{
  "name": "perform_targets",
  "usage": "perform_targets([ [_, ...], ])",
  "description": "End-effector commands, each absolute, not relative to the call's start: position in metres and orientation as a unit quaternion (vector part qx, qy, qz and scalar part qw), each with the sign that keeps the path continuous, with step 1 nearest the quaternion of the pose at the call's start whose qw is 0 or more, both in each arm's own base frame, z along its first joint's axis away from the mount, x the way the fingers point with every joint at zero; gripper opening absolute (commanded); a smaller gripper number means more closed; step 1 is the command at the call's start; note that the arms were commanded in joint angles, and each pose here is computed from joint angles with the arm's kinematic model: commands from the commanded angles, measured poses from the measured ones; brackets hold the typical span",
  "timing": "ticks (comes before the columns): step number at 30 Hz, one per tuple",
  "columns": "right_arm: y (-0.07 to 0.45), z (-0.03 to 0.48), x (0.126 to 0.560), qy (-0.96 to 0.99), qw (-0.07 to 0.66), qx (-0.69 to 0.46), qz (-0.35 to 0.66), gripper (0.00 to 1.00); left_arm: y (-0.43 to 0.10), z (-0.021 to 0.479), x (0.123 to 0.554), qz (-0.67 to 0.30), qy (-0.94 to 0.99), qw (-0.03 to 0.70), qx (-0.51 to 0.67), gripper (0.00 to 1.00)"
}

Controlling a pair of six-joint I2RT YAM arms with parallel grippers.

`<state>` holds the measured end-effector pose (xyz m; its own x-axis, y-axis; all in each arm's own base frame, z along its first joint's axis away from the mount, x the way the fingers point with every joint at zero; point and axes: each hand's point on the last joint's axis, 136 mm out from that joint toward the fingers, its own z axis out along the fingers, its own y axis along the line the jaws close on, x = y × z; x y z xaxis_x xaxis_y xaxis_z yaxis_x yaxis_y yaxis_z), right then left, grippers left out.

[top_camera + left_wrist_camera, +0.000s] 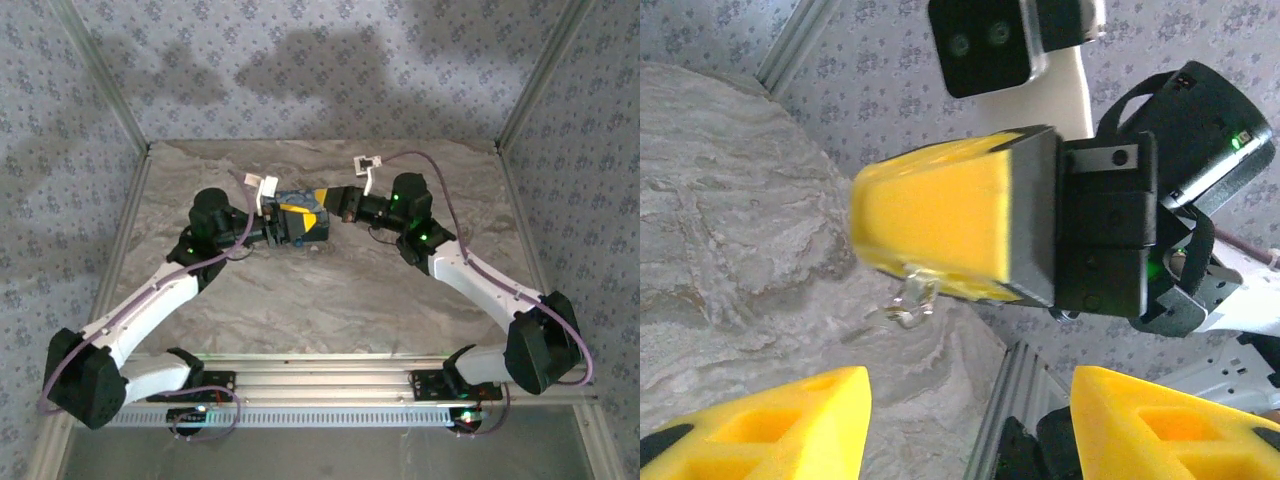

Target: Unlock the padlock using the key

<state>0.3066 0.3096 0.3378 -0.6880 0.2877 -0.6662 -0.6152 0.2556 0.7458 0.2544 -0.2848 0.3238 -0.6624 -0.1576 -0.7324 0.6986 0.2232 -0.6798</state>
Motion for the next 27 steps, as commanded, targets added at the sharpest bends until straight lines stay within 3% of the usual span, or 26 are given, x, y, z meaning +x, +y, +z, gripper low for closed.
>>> perform_targets([
  [1, 0.312, 0.366, 0.305, 0.666, 0.389, -0.13, 0.623, 0.0, -0.284, 0.337, 0.254, -0.612, 0.665, 0.375, 0.207, 0.53],
  [11, 0.326, 0.365, 0.301, 0.657, 0.37, -0.124, 0.645, 0.0, -0.29, 0.34, 0.267, -0.628, 0.648, 0.38, 0.203, 0.48],
  [20, 0.329, 0.369, 0.3, 0.65, 0.369, -0.118, 0.654, 0.0, -0.292, 0.342, 0.273, -0.633, 0.643, 0.383, 0.197, 0.32],
  [27, 0.333, 0.365, 0.296, 0.652, 0.36, -0.121, 0.656, 0.0, -0.293, 0.344, 0.276, -0.634, 0.641, 0.386, 0.195, 0.15],
])
